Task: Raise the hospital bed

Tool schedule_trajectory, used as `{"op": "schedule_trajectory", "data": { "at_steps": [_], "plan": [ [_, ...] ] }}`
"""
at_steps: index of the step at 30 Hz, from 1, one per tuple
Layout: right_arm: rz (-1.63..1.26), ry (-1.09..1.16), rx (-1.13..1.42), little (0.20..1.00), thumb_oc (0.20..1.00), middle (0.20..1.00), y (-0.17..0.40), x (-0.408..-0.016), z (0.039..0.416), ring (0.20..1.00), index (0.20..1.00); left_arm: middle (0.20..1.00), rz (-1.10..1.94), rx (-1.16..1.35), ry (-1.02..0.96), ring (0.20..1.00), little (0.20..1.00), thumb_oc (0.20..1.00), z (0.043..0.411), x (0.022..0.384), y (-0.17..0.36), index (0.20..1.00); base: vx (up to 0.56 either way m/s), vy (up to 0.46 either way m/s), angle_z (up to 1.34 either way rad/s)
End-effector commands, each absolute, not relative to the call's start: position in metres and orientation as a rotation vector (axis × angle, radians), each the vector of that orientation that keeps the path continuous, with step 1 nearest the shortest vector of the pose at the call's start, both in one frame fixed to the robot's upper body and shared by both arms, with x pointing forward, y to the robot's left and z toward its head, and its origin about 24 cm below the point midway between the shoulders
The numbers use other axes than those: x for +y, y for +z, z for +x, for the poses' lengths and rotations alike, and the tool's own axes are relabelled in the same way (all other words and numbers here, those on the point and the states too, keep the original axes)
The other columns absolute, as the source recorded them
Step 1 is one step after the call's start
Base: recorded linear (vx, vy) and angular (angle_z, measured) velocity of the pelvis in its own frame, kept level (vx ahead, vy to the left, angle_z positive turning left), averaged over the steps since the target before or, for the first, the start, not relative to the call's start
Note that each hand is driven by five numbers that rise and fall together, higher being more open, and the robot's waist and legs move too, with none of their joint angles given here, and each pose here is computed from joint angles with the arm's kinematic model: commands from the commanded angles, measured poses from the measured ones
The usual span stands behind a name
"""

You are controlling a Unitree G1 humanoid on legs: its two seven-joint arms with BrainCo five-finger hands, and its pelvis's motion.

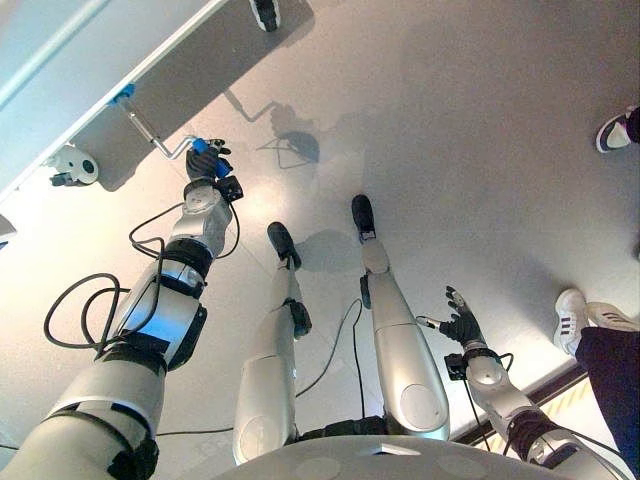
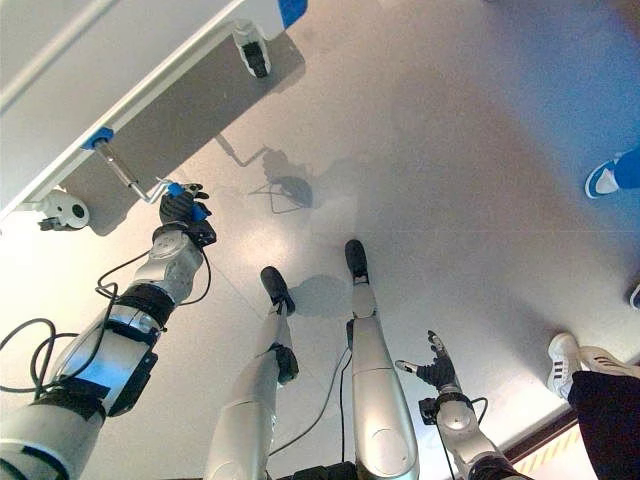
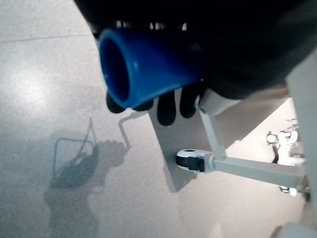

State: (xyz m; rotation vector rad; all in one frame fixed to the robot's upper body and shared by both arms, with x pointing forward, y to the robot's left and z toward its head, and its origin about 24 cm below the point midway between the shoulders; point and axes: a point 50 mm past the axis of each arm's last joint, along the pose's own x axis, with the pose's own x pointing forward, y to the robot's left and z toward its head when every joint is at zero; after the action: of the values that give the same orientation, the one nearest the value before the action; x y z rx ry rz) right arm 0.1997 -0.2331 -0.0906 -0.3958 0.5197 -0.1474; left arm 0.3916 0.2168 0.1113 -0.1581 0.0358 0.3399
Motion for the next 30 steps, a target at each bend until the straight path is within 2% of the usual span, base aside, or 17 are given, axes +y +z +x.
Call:
{"op": "schedule_trajectory", "data": {
  "at_steps": [1, 18, 30],
  "plan": [
    [-0.433, -0.205, 0.577, 1.000, 1.000, 1.000, -0.093, -0.256, 0.182, 1.000, 1.000, 0.200, -0.104, -0.356, 0.102, 0.200, 0.200, 0.200, 0.406, 0.171, 0.207, 0.200, 0.00, 0.025, 0.14],
    [-0.432, -0.217, 0.618, 1.000, 1.000, 1.000, -0.098, -0.256, 0.184, 1.000, 1.000, 0.200, -0.116, -0.402, 0.179, 0.200, 0.200, 0.200, 0.379, 0.222, 0.190, 0.200, 0.00, 0.034, 0.21],
    [-0.425, -0.215, 0.599, 1.000, 1.000, 1.000, -0.095, -0.253, 0.191, 1.000, 1.000, 0.200, -0.081, -0.320, 0.351, 0.200, 0.200, 0.200, 0.366, 0.276, 0.169, 0.200, 0.01, 0.026, 0.15]
  ]
}}
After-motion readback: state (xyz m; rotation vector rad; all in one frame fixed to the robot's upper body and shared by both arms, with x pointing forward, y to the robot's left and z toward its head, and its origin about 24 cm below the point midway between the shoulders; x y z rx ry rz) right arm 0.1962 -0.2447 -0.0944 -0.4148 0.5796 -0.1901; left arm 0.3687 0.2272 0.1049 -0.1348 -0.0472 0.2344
